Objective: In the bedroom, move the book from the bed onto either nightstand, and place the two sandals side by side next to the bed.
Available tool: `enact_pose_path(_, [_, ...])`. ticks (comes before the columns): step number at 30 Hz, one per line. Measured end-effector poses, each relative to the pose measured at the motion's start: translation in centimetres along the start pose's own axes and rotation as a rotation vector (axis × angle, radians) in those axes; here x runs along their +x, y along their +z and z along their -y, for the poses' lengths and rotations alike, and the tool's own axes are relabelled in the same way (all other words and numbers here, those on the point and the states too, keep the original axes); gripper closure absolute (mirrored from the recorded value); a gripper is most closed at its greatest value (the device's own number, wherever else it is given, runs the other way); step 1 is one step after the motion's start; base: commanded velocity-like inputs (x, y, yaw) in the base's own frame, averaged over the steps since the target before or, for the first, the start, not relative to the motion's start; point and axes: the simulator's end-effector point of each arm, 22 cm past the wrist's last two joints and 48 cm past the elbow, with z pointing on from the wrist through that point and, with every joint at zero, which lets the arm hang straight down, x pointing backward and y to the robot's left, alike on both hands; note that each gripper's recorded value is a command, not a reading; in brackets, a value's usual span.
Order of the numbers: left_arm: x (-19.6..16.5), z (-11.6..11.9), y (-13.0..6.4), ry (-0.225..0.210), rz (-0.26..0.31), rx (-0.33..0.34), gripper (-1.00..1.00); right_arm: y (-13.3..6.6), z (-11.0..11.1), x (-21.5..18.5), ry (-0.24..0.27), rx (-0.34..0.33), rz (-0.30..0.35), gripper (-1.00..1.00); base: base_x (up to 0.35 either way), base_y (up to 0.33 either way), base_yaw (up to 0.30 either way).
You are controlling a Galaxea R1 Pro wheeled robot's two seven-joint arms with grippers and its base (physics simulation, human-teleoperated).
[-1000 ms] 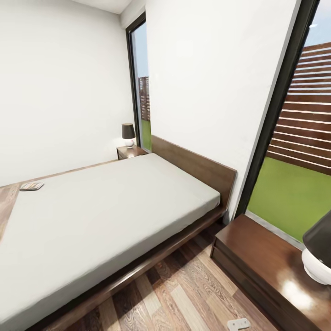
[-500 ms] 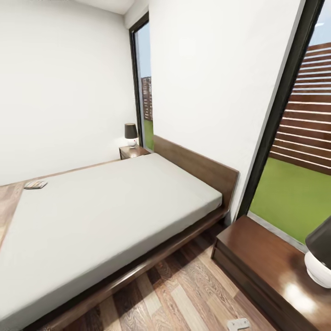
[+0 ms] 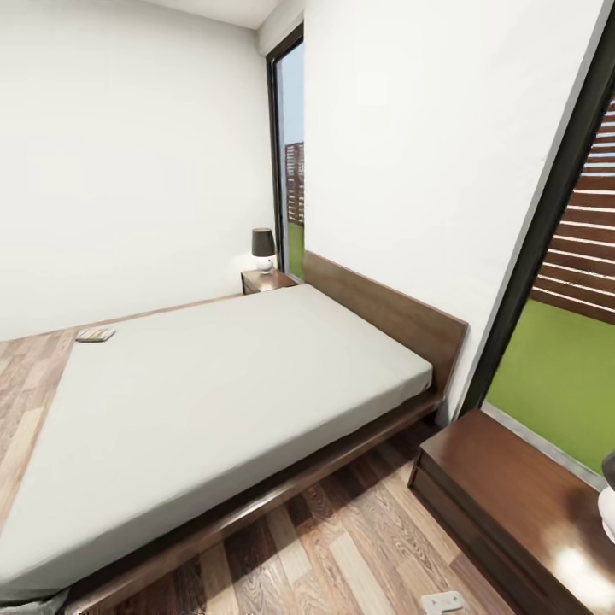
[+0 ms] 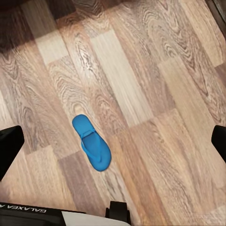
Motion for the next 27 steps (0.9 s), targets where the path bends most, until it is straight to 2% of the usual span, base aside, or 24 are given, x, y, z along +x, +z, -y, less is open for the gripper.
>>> enact_pose_path(7, [0.0,0.0,0.0,0.0,0.0,0.0,1.0,0.0,0.0,0.0,0.0,0.0,0.0,-1.0,0.0,0.0,0.075])
enact_pose_path(27, [-0.04,0.01,0.0,0.0,0.0,0.0,1.0,-0.02,0.25,-0.01,0.007,0.004,0.001,-1.0,0.0,0.0,0.003])
